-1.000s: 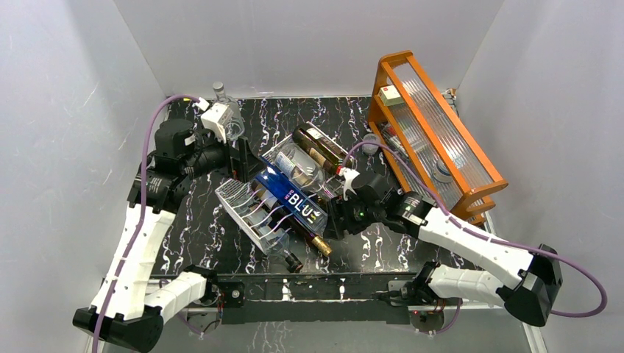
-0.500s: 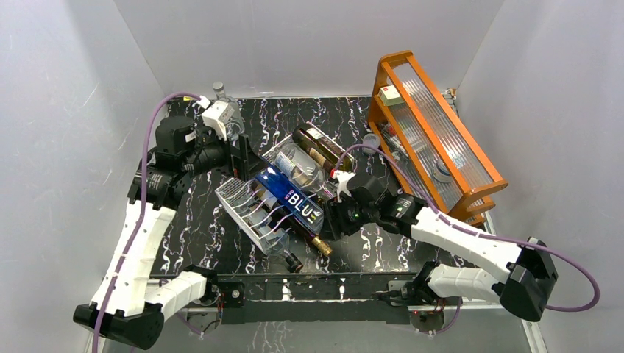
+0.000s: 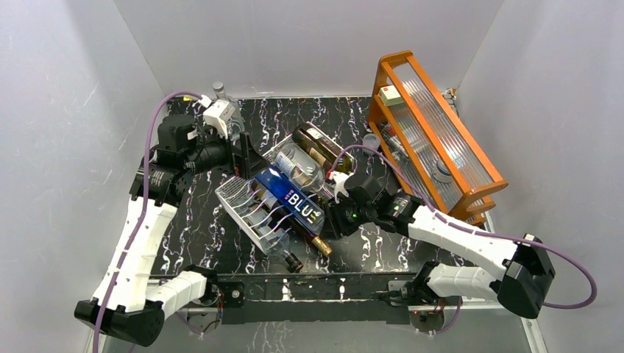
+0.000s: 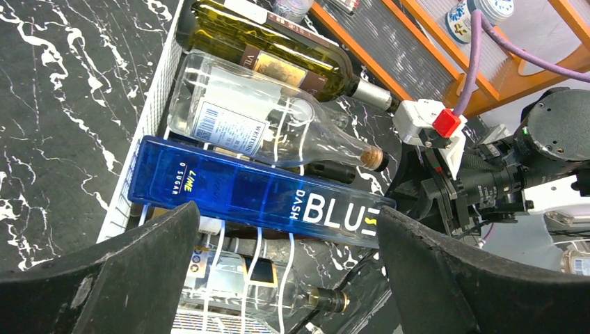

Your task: Take the wine bottle off the wine rack

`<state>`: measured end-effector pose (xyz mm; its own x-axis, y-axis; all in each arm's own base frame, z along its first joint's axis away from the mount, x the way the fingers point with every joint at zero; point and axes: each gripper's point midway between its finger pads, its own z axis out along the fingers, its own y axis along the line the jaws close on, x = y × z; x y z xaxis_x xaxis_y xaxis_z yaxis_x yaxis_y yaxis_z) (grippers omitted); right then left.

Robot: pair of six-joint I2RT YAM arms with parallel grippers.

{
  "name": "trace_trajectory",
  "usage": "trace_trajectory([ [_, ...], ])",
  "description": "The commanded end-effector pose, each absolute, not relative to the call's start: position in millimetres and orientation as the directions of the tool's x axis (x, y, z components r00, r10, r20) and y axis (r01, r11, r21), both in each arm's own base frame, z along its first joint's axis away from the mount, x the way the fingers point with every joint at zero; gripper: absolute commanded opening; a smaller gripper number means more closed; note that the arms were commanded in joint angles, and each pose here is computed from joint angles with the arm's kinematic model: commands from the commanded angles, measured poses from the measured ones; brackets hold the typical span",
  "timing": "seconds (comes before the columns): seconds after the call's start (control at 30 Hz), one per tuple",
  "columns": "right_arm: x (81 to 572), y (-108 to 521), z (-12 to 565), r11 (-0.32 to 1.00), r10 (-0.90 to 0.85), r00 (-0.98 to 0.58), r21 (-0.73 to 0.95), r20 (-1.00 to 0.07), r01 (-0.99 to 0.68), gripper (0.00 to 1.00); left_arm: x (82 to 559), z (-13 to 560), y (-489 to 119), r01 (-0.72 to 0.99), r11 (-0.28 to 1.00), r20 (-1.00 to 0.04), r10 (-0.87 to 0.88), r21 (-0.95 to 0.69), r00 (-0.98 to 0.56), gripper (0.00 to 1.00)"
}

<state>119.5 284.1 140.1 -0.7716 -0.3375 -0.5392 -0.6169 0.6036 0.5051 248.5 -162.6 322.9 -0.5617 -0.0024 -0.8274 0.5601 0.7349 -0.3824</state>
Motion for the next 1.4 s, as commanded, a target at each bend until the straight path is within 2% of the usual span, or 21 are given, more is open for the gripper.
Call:
trace_trajectory([
  [0.0, 128, 294, 184, 0.559, -0.292, -0.726, 0.506, -0.622, -0.658, 0.36, 243, 337, -171, 0.596, 0.691, -0.832, -0.014, -0.409, -0.554, 0.98],
  [0.2, 132, 299, 210, 0.545, -0.272, -0.714, 0.508, -0.645, -0.667, 0.22, 234, 340, -181, 0.676, 0.618, -0.846, 0.032, -0.402, -0.532, 0.98],
  [0.43, 135, 304, 230, 0.539, -0.3, -0.706, 0.497, -0.642, -0.68, 0.13, 211, 325, -192, 0.829, 0.497, -0.899, 0.192, -0.257, -0.394, 0.98],
  [0.67, 134, 309, 244, 0.532, -0.359, -0.705, 0.486, -0.612, -0.693, 0.04, 176, 292, -218, 0.972, 0.212, -0.927, 0.332, -0.105, -0.173, 0.98],
  [0.87, 132, 313, 258, 0.499, -0.336, -0.7, 0.511, -0.63, -0.7, 0.03, 168, 290, -232, 0.994, 0.057, -0.939, 0.338, 0.094, 0.069, 0.98],
  [1.07, 126, 316, 266, 0.468, -0.332, -0.707, 0.541, -0.625, -0.699, 0.03, 160, 280, -257, 0.984, -0.103, -0.931, 0.321, 0.146, 0.172, 0.98],
  [1.17, 125, 317, 274, 0.458, -0.319, -0.706, 0.549, -0.632, -0.699, 0.03, 155, 273, -268, 0.956, -0.18, -0.908, 0.312, 0.233, 0.28, 0.98],
  [1.37, 125, 318, 280, 0.449, -0.308, -0.703, 0.553, -0.642, -0.702, 0.03, 164, 265, -285, 0.926, -0.202, -0.877, 0.306, 0.32, 0.37, 0.98],
])
